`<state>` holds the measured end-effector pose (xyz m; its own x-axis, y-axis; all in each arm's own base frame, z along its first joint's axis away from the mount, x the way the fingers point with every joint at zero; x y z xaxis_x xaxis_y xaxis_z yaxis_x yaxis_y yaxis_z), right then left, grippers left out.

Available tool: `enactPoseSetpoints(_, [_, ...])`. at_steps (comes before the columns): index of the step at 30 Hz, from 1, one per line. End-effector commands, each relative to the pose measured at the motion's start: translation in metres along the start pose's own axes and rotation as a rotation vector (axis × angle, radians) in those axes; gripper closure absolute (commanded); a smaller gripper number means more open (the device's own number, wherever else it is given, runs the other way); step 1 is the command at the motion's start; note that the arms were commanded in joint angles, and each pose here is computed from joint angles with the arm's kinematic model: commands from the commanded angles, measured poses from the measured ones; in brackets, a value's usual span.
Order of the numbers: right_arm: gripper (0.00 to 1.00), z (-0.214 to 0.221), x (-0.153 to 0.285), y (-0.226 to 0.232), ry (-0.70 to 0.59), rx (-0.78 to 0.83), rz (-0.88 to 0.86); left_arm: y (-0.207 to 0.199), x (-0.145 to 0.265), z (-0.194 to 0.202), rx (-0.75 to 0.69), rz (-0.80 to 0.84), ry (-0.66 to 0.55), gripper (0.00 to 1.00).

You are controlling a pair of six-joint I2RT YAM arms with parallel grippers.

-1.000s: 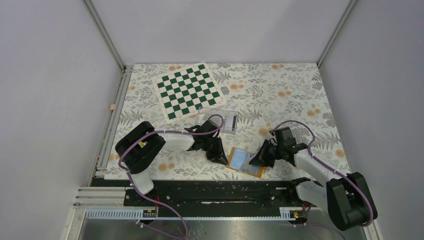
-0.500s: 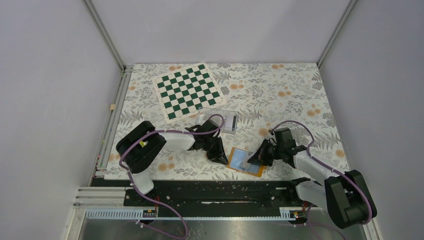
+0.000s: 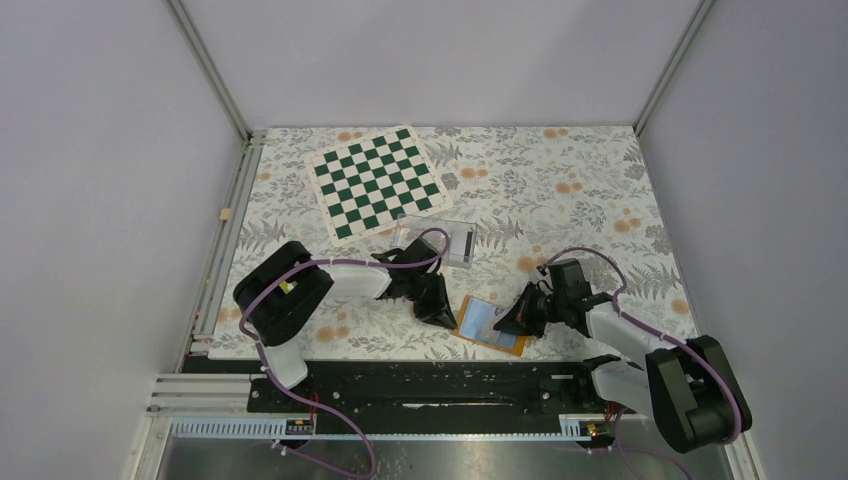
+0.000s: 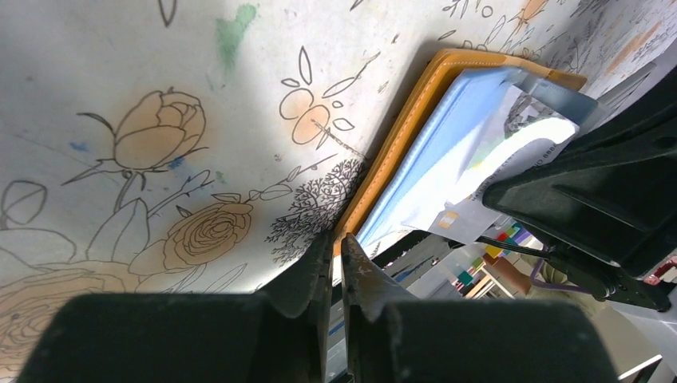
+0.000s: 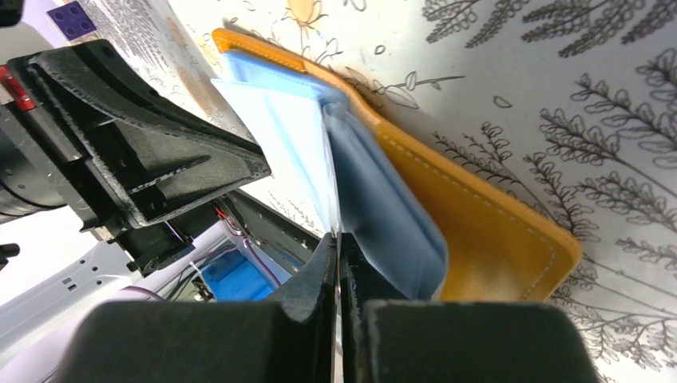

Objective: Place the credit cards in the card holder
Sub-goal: Insert the credit card into the card holder.

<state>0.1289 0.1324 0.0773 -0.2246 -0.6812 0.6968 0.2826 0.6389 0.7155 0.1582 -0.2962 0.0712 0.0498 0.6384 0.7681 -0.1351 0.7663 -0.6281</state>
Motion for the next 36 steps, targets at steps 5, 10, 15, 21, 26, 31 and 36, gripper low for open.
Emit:
enactPoseSetpoints(5, [1.00,0.004,-0.008,-0.006,0.137,-0.021,0.020,0.005,-0.004,-0.007,-0.027,-0.062,-0.043,0.91])
enactPoseSetpoints(10, [1.00,-0.001,-0.009,0.002,0.162,0.019,-0.010,0.008,0.001,-0.007,-0.023,-0.084,-0.060,0.91])
enactPoseSetpoints(15, [1.00,-0.011,-0.011,0.011,0.193,0.072,-0.020,0.016,0.009,-0.010,-0.012,-0.116,-0.086,0.91])
enactPoseSetpoints(21, [1.00,-0.023,-0.014,0.014,0.229,0.119,0.031,0.021,0.012,-0.011,-0.003,-0.122,-0.089,0.91])
enactPoseSetpoints(26, [0.91,-0.026,-0.014,0.016,0.170,0.146,0.025,0.021,0.014,-0.010,0.017,-0.112,-0.102,0.93])
enactPoseSetpoints(31, [0.80,-0.032,-0.023,0.017,0.174,0.159,0.000,0.025,0.024,-0.009,0.045,-0.133,-0.168,0.96])
enactPoseSetpoints(36, [0.71,-0.036,-0.033,0.026,0.187,0.191,0.007,0.030,0.032,-0.008,0.052,-0.167,-0.200,0.96])
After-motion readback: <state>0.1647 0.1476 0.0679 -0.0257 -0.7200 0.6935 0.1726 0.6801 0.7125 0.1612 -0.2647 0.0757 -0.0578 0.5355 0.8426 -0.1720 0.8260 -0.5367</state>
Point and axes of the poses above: each gripper's point midway between its finger pads, its own x axis back along the fingers, its own y axis along the line the jaws close on, z = x × y, the point moved 7 cm from there along x, back along the fingers, and after that the axes turned 3 degrees about x, right-handed, at the moved point
